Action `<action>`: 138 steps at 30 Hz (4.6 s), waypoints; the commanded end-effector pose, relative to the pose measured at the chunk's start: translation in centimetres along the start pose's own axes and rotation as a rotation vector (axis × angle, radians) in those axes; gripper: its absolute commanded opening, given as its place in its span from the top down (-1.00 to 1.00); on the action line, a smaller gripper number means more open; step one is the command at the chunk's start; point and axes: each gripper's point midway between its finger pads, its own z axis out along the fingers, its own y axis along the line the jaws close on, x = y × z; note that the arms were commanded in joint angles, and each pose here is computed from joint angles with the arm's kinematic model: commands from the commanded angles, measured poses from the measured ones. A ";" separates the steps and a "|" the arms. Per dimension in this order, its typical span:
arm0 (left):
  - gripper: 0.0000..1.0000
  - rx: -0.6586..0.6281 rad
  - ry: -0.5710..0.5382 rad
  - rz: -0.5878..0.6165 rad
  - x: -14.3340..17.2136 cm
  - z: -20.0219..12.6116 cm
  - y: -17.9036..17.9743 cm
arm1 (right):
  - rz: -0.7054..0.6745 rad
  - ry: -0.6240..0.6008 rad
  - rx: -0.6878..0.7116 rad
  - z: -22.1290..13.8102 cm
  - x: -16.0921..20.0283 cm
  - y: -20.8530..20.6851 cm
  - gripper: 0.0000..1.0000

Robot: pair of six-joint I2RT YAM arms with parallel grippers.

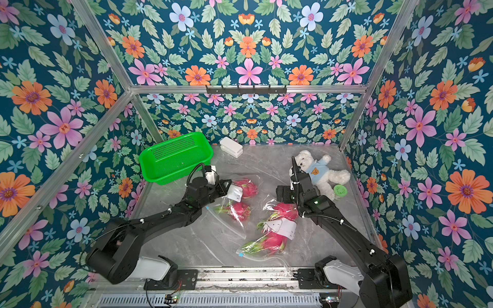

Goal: Open the zip-top bag and take out the dragon fruit
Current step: Move the zipper food storage bag to the center of the board, then pick up the zipper food storage bag at the center of the board.

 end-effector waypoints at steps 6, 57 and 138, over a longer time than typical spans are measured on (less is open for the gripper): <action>1.00 0.051 -0.232 -0.013 -5.7 5.2 -1.4 | -0.122 0.030 -0.073 0.5 0.1 4.7 -0.90; 1.00 0.357 0.239 0.075 3.4 -2.3 -1.0 | -0.554 0.113 -0.355 3.2 2.3 16.8 -0.63; 1.00 0.817 -0.062 0.389 -2.3 -4.5 -8.6 | -0.071 0.137 -0.605 0.7 -6.1 11.7 0.73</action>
